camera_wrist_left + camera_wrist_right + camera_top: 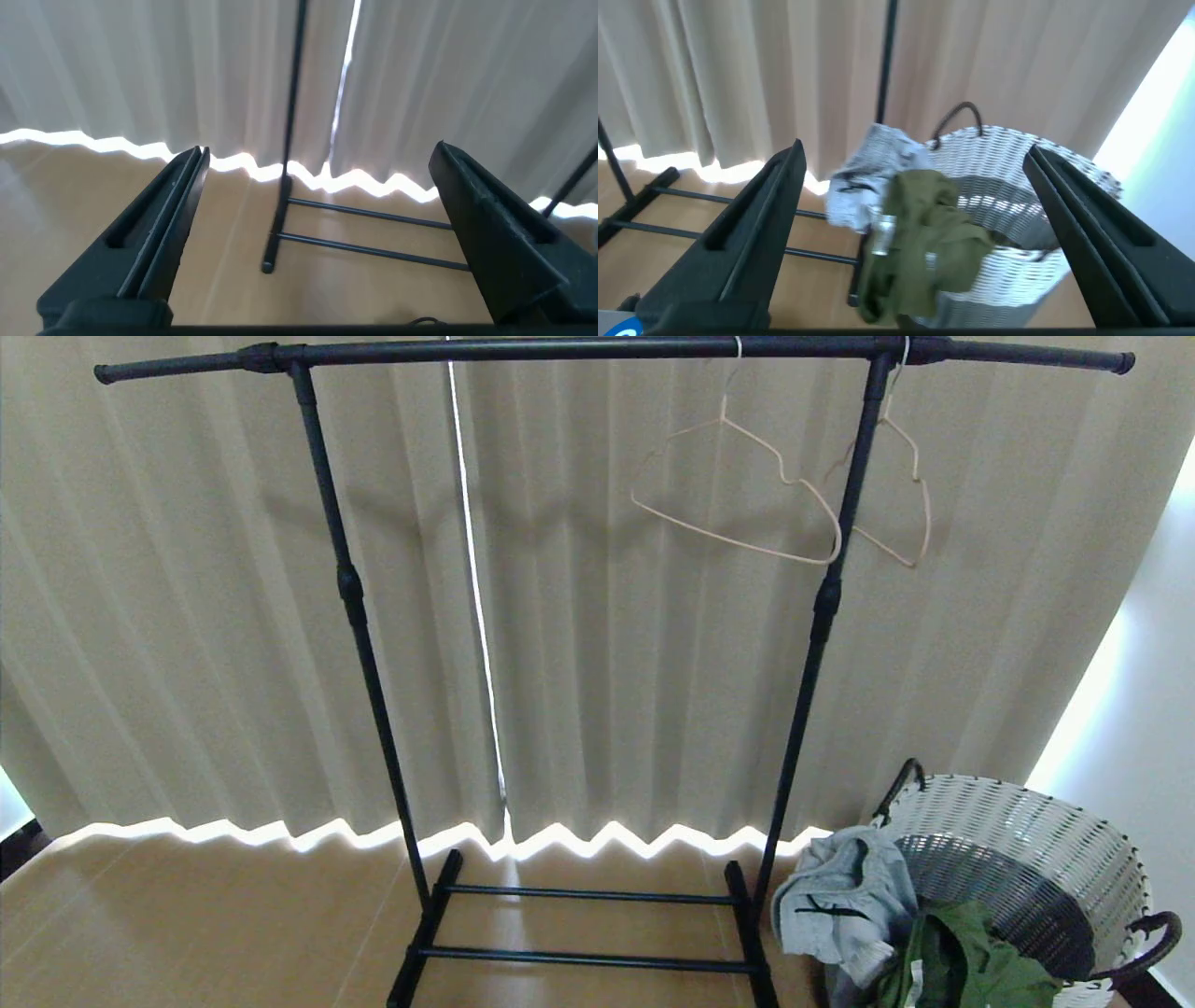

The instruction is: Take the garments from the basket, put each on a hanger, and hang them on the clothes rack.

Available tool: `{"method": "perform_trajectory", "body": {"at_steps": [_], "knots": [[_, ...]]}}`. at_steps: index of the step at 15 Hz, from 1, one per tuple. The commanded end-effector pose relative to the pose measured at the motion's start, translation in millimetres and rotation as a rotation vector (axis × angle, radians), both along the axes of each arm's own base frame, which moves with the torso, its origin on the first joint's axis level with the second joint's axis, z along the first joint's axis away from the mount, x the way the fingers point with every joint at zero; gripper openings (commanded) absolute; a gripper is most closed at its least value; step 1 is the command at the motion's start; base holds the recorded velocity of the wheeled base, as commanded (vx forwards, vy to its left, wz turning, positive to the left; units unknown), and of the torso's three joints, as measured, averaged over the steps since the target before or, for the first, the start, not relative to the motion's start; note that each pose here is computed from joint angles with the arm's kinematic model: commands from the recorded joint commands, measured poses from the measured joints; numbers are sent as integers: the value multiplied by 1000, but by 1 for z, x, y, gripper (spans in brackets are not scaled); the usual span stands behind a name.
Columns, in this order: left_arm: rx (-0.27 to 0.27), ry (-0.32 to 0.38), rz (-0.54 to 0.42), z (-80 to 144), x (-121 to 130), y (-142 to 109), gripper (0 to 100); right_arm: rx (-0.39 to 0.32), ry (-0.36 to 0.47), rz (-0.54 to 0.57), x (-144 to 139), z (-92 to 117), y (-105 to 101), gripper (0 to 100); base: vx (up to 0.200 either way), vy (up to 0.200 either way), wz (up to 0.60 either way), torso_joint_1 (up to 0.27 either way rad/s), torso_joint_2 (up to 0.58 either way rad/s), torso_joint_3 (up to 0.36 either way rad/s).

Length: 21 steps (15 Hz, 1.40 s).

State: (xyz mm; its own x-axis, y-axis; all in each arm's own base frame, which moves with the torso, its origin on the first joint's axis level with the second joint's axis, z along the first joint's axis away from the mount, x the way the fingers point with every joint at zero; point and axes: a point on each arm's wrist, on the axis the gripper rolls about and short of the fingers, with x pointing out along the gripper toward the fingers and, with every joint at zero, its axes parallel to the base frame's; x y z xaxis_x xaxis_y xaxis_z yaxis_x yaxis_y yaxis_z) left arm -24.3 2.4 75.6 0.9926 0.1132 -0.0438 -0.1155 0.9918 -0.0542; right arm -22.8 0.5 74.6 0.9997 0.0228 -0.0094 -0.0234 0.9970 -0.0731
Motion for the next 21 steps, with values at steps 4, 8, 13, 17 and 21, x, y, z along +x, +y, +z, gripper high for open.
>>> {"method": "perform_trajectory", "body": {"at_steps": [4,8,13,17,21], "knots": [[7,1,0,0,0,0,100,-3,0,5,0,0,0,100,0,-100,0,1,1,2],[2,1,-2,0,0,0,100,-5,0,6,0,0,0,100,0,0,0,0,0,0],[2,1,-3,0,0,0,100,-5,0,5,0,0,0,100,80,0,0,-1,1,2],[1,1,-1,0,0,0,100,-9,3,13,0,0,0,100,200,0,0,-1,2,2],[1,1,-1,0,0,0,100,-8,1,11,0,0,0,100,150,0,0,2,-1,3]]}}
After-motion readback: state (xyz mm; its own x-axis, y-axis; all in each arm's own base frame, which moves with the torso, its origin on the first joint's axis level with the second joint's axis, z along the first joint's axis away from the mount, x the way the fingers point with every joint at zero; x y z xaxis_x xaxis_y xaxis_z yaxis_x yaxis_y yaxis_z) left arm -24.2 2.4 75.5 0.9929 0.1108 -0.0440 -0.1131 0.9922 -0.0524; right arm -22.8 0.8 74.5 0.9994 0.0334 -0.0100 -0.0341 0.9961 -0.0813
